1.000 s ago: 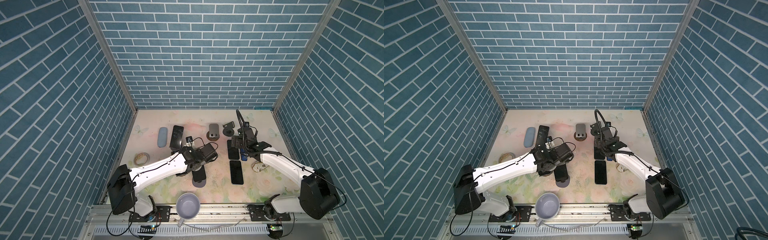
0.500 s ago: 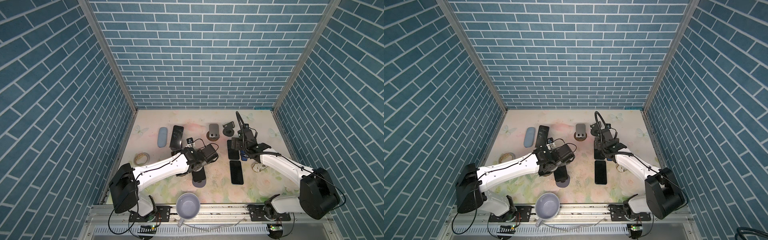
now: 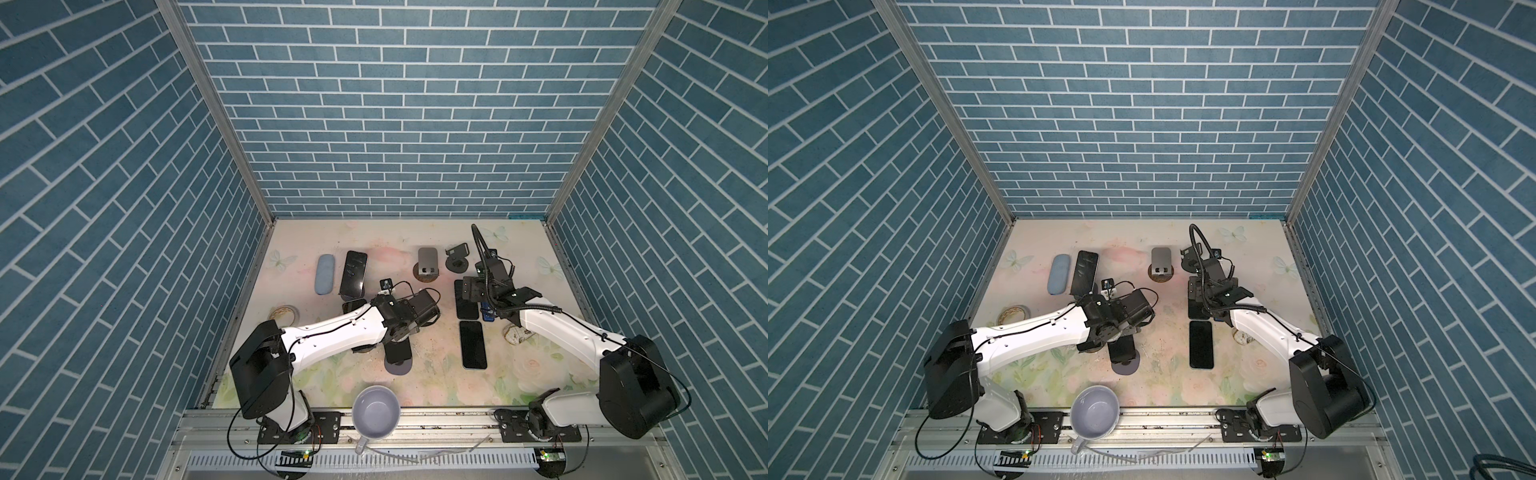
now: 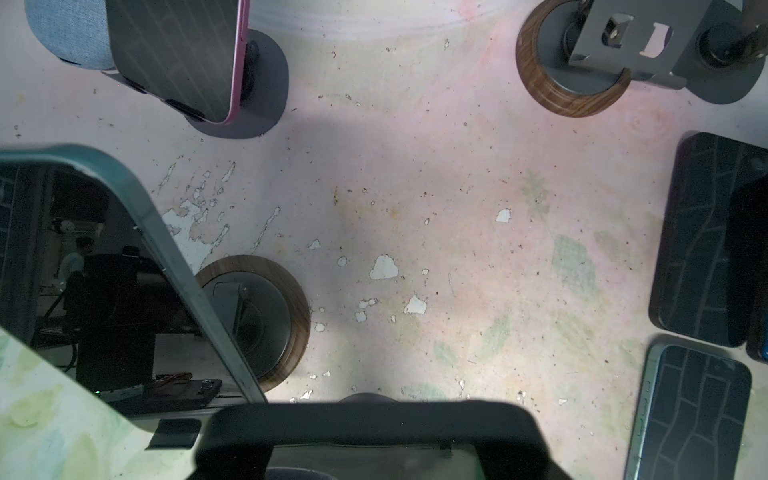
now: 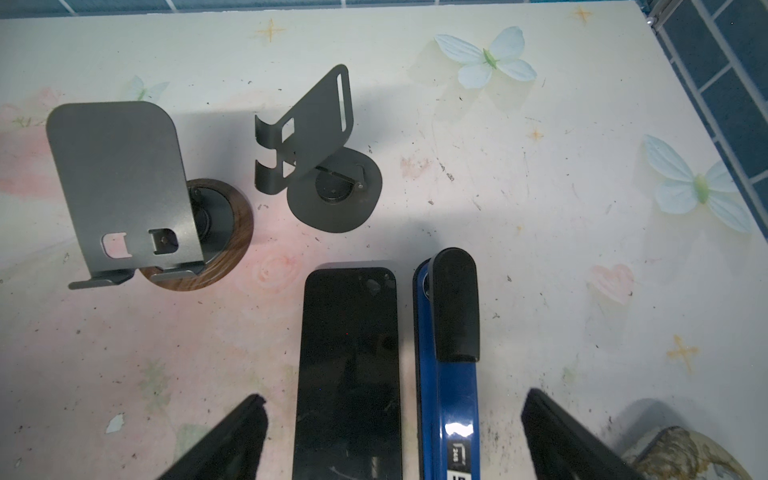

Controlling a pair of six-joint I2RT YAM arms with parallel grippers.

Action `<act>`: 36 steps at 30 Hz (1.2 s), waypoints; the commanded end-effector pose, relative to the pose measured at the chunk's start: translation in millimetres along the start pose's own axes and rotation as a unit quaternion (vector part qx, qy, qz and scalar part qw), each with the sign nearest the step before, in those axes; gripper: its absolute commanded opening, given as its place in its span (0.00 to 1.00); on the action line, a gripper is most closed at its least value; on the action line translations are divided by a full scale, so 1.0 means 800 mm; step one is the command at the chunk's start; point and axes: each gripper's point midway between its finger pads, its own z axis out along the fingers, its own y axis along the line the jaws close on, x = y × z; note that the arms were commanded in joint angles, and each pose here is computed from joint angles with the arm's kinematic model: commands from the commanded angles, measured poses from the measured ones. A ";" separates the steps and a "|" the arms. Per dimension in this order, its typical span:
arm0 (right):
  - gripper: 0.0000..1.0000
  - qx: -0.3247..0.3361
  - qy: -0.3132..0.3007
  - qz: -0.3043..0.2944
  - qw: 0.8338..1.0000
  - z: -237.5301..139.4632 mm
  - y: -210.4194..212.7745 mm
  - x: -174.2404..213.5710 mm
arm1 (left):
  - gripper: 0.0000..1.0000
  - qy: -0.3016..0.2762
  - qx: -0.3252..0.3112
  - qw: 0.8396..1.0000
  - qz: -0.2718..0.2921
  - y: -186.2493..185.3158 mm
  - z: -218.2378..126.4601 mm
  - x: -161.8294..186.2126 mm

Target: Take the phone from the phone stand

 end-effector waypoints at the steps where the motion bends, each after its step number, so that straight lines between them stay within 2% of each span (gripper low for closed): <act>1: 0.97 0.000 0.002 0.007 1.000 0.002 -0.004 0.007 | 0.73 -0.004 0.001 1.000 0.000 -0.001 -0.007 -0.007; 5: 0.97 0.000 0.003 0.007 1.000 0.002 -0.003 0.007 | 0.57 -0.005 0.002 1.000 -0.001 -0.001 -0.008 -0.008; 11: 0.97 0.000 0.003 0.007 1.000 0.002 -0.004 0.008 | 0.49 -0.016 0.004 1.000 0.011 -0.002 -0.016 -0.016; 19: 0.97 0.000 0.004 0.008 1.000 0.001 -0.004 0.008 | 0.49 -0.079 -0.017 0.994 0.076 -0.010 -0.058 -0.052; 24: 0.97 0.003 0.002 0.008 1.000 -0.001 -0.006 0.008 | 0.49 -0.108 -0.009 0.988 0.113 -0.029 -0.078 -0.068; 36: 0.98 0.055 -0.029 0.028 0.998 -0.031 -0.045 -0.004 | 0.49 -0.100 0.053 0.978 0.175 -0.110 -0.085 -0.079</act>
